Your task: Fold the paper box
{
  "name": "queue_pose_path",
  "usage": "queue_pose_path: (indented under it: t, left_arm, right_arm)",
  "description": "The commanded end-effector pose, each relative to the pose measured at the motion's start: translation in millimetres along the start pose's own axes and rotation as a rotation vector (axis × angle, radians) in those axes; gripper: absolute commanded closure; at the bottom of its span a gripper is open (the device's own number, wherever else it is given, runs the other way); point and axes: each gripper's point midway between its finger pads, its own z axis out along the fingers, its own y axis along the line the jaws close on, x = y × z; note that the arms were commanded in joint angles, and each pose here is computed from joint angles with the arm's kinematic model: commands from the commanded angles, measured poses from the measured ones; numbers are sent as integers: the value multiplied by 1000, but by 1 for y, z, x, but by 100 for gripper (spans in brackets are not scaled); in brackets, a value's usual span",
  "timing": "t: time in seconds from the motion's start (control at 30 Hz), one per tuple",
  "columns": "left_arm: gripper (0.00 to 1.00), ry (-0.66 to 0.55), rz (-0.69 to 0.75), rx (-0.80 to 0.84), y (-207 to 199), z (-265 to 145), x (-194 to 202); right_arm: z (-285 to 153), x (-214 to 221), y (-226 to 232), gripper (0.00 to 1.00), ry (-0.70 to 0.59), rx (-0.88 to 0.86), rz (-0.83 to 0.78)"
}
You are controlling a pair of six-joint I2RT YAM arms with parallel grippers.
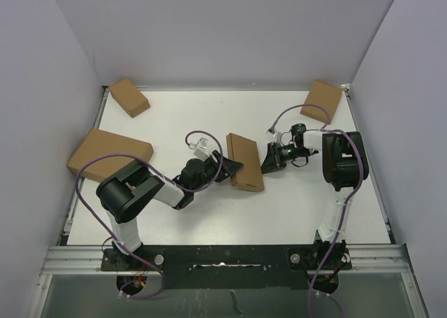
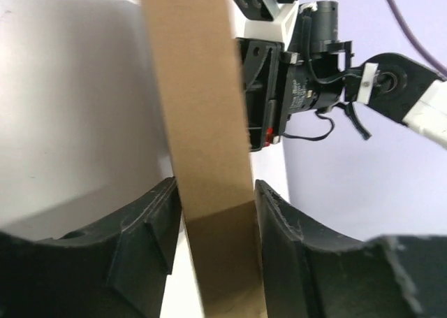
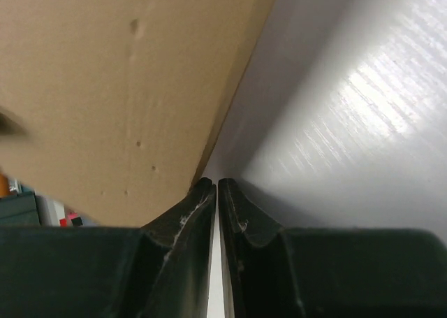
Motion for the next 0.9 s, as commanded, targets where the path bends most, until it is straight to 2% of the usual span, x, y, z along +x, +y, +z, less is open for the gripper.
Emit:
queue_pose_path:
  t: [0.0, 0.07, 0.2, 0.3, 0.37, 0.43, 0.7, 0.73, 0.87]
  left_arm:
    - [62, 0, 47, 36, -25, 4, -7]
    - [65, -5, 91, 0, -25, 1, -12]
    - [70, -7, 232, -69, -23, -9, -26]
    - [71, 4, 400, -91, -33, -17, -47]
    - [71, 24, 561, -101, -46, -23, -60]
    - [71, 67, 789, -99, -59, -27, -71]
    - [72, 380, 1485, -201, -64, -36, -88]
    - [71, 446, 1650, -237, -59, -31, -86]
    - [72, 518, 1917, -298, -50, -18, -82]
  right_arm:
    - [-3, -10, 3, 87, -7, 21, -61]
    - [-6, -13, 7, 85, -14, 16, -80]
    - [-20, -25, 18, 65, -39, 25, -147]
    - [-36, -33, 25, 58, -73, 54, -198]
    - [-49, -40, 31, 56, -103, 86, -246]
    - [-63, -47, 38, 55, -137, 115, -282]
    - [-117, -60, 45, 54, -287, 172, -308]
    - [-129, -60, 44, 54, -319, 164, -293]
    - [-149, -60, 43, 54, -374, 165, -276]
